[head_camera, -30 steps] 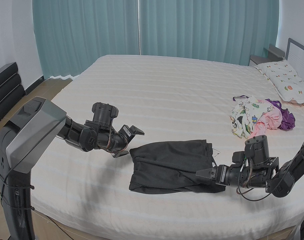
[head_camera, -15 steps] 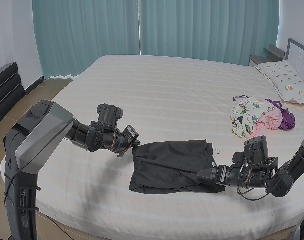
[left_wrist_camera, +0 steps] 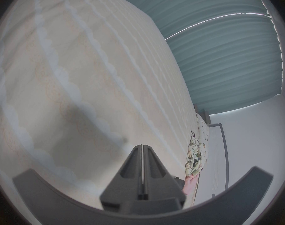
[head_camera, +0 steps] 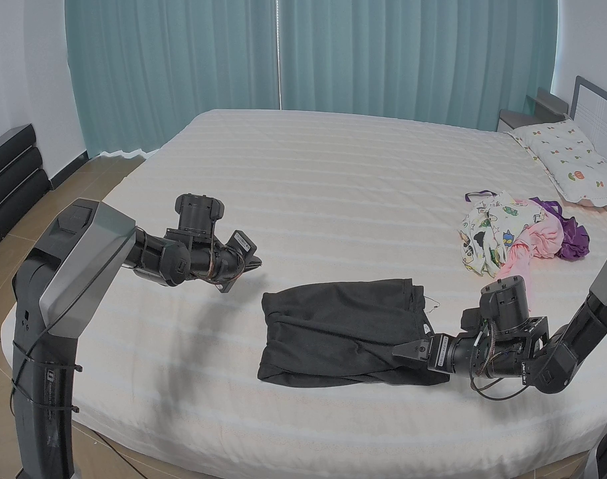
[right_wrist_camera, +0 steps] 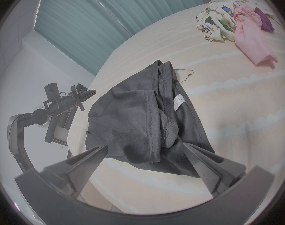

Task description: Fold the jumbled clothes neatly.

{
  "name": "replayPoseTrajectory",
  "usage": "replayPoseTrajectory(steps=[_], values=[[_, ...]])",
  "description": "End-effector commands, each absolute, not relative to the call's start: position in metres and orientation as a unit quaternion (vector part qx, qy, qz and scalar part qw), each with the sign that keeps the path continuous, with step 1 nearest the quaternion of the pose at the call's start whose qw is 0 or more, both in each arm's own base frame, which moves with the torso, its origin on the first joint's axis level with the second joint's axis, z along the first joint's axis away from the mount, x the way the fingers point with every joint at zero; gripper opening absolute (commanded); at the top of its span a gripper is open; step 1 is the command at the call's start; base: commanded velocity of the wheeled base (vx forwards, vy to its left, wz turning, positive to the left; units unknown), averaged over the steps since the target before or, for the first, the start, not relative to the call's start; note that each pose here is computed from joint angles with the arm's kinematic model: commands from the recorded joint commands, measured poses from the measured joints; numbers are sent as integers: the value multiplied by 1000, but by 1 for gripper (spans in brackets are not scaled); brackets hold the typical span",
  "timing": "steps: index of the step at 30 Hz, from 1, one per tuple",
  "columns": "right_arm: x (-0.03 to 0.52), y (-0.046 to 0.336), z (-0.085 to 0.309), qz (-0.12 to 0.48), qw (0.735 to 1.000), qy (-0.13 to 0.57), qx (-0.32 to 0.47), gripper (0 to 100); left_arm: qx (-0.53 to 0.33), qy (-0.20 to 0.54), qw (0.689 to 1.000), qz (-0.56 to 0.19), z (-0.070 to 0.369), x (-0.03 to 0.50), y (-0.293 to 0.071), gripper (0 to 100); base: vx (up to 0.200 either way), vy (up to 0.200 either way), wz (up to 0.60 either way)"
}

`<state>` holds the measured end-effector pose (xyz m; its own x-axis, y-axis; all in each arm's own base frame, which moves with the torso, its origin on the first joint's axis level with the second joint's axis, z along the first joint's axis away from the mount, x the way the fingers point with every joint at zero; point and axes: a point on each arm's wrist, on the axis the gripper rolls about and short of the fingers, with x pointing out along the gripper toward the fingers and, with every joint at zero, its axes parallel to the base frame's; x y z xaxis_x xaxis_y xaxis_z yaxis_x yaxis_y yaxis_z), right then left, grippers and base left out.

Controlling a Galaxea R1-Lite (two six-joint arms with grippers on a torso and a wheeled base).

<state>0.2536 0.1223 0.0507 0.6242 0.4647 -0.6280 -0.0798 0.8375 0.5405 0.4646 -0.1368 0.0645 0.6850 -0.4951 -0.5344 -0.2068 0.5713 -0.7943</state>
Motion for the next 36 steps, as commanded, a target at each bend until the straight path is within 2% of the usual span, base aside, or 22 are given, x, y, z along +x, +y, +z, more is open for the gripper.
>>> replayPoseTrajectory(steps=[1, 11, 26, 27, 36], values=[[254, 121, 47, 152, 867, 410, 238, 100, -448, 412, 790, -77, 49, 455, -135, 100, 0, 0, 0], [251, 119, 47, 150, 867, 412, 238, 100, -434, 439, 779, -110, 54, 429, -132, 100, 0, 0, 0], [250, 114, 46, 142, 867, 413, 240, 100, -415, 441, 783, -146, 50, 423, -166, 100, 0, 0, 0], [251, 113, 46, 140, 867, 413, 241, 100, -415, 439, 783, -147, 49, 423, -167, 0, 0, 0, 0], [255, 105, 43, 124, 868, 414, 247, 100, -423, 420, 789, -149, 49, 435, -163, 0, 0, 0, 0]])
